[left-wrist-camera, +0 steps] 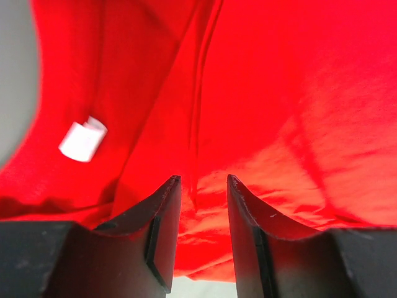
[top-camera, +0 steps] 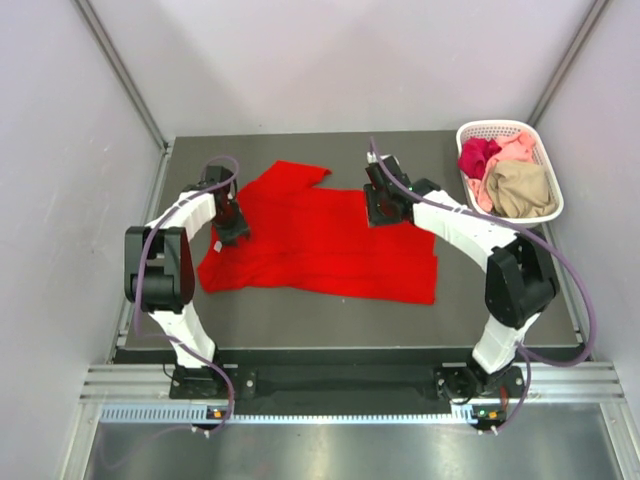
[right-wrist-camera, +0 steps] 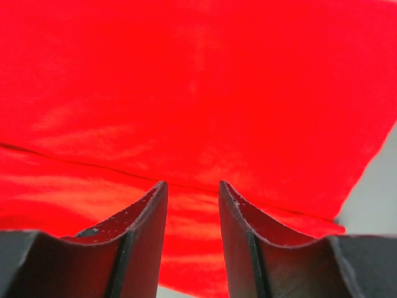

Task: Fold and stack the t-shirts
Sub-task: Fold the tshirt

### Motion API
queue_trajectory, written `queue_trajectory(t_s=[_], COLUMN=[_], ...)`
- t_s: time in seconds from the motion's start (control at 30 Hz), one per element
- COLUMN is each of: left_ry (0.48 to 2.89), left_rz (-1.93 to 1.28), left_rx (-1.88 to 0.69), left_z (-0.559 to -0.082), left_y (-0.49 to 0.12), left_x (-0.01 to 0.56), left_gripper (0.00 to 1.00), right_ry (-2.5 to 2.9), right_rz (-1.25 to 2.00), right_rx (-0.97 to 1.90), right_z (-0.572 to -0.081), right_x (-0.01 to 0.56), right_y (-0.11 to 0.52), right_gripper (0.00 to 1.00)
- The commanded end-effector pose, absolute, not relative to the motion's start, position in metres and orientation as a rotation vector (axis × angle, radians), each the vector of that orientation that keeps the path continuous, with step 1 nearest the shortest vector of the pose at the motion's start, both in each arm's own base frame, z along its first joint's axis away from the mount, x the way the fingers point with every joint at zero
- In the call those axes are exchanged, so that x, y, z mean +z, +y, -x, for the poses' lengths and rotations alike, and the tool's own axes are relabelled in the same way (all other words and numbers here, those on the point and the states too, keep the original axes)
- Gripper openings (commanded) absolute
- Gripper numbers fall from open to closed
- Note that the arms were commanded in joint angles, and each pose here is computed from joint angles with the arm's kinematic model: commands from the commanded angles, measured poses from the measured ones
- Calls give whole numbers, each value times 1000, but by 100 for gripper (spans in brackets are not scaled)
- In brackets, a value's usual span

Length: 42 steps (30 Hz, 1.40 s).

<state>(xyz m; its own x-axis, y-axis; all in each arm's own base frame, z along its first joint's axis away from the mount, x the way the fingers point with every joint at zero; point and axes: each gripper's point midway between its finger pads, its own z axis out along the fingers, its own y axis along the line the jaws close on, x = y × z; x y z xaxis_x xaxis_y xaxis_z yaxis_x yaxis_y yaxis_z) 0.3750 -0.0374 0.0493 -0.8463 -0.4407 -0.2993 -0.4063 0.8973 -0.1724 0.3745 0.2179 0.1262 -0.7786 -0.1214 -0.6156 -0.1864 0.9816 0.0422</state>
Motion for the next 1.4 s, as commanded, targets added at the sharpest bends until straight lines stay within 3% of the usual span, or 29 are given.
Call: queue_trajectory(t_s=[0.0, 0.23, 0.47, 0.57, 0.6, 0.67, 0.93, 1.27, 1.33, 1.37], left_ry=[2684, 2702, 2706, 2698, 2697, 2689, 2608, 2616, 2602, 2598], left_rz=[665, 733, 735, 742, 738, 731, 653, 560, 500, 476], left_rx=[-244, -233, -231, -247, -254, -277, -376, -461, -488, -504], left_z=[-385, -382, -385, -387, -388, -393, -423, -459, -470, -472], left_y=[-48, -48, -51, -54, -55, -59, -88, -118, -122, -124], left_x=[50, 32, 31, 33, 34, 38, 78, 80, 90, 95], left_gripper=[41, 40, 28, 19, 9, 0, 0, 0, 6, 14], right_ry=[2407, 2362, 2367, 2367, 2362, 2357, 2352, 2367, 2369, 2375], right_rz=[152, 137, 126, 122, 122, 115, 110, 108, 105, 117], right_rx=[167, 160, 152, 143, 145, 142, 142, 169, 189, 212], right_z=[-373, -368, -367, -367, -366, -367, -367, -364, -365, -364], right_x=[154, 170, 166, 167, 168, 170, 171, 165, 164, 164], right_y=[209, 201, 199, 197, 197, 195, 195, 199, 203, 207], right_gripper=[39, 39, 40, 40, 40, 40, 40, 40, 40, 40])
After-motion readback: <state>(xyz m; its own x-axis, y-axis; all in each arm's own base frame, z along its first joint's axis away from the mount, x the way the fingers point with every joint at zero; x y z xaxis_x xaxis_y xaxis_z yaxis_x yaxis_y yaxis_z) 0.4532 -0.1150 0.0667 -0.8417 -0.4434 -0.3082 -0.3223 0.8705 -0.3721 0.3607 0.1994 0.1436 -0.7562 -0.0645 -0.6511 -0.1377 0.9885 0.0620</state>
